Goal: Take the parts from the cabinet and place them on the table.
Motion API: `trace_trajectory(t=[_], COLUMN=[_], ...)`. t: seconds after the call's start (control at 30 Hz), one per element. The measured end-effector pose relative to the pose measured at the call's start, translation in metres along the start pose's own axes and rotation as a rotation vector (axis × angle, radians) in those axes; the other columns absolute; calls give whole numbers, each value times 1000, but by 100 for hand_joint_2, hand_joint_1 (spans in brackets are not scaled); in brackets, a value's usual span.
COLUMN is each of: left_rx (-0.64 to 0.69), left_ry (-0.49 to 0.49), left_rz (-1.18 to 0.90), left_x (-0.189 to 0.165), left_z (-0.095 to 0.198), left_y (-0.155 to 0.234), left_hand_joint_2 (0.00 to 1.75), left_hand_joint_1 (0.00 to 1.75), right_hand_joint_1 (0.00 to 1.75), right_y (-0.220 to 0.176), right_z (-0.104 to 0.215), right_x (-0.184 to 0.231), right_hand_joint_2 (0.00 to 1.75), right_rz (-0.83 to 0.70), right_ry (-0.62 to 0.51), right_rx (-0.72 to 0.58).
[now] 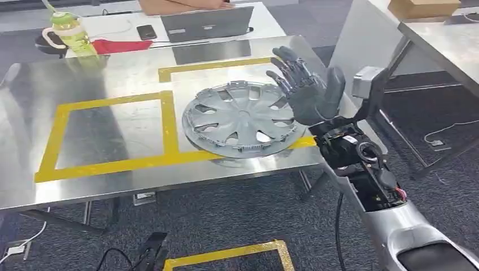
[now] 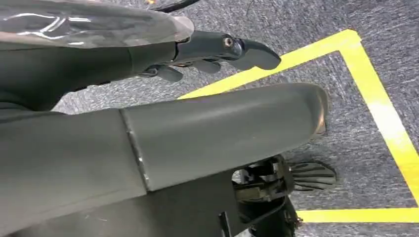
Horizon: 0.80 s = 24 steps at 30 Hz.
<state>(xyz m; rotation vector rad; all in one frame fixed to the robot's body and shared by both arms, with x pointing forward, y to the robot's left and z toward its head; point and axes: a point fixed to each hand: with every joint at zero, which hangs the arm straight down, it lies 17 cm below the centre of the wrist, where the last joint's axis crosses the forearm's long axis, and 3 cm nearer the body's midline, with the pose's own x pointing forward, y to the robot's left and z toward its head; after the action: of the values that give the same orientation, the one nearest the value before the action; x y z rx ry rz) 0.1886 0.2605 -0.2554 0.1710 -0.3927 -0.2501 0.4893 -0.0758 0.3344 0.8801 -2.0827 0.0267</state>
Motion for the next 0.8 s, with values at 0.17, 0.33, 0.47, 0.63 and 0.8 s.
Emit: trace_trajectory(t=[0.17,0.33,0.47,0.63,0.8], left_rx=[0,0,4,5,9], left_ry=[-4,-6,-8,-8,-6], left_rz=[0,0,3,13,14], left_x=[1,1,1,-1,-2], left_z=[0,0,0,0,0], left_y=[0,0,1,0,1], left_hand_joint_2=[175,0,0,0,0], left_hand_joint_1=[0,0,0,0,0], right_hand_joint_1=[0,0,0,0,0], right_y=[-1,5,11,14,16], right_z=[11,21,32,43,45], right_x=[8,16,14,12,13], right_hand_joint_2=[0,0,0,0,0], right_rz=[-21,-51,-84,-106,-114], right_ry=[-20,-36,-30,-25,-28], right_rx=[-8,7,15,13,14])
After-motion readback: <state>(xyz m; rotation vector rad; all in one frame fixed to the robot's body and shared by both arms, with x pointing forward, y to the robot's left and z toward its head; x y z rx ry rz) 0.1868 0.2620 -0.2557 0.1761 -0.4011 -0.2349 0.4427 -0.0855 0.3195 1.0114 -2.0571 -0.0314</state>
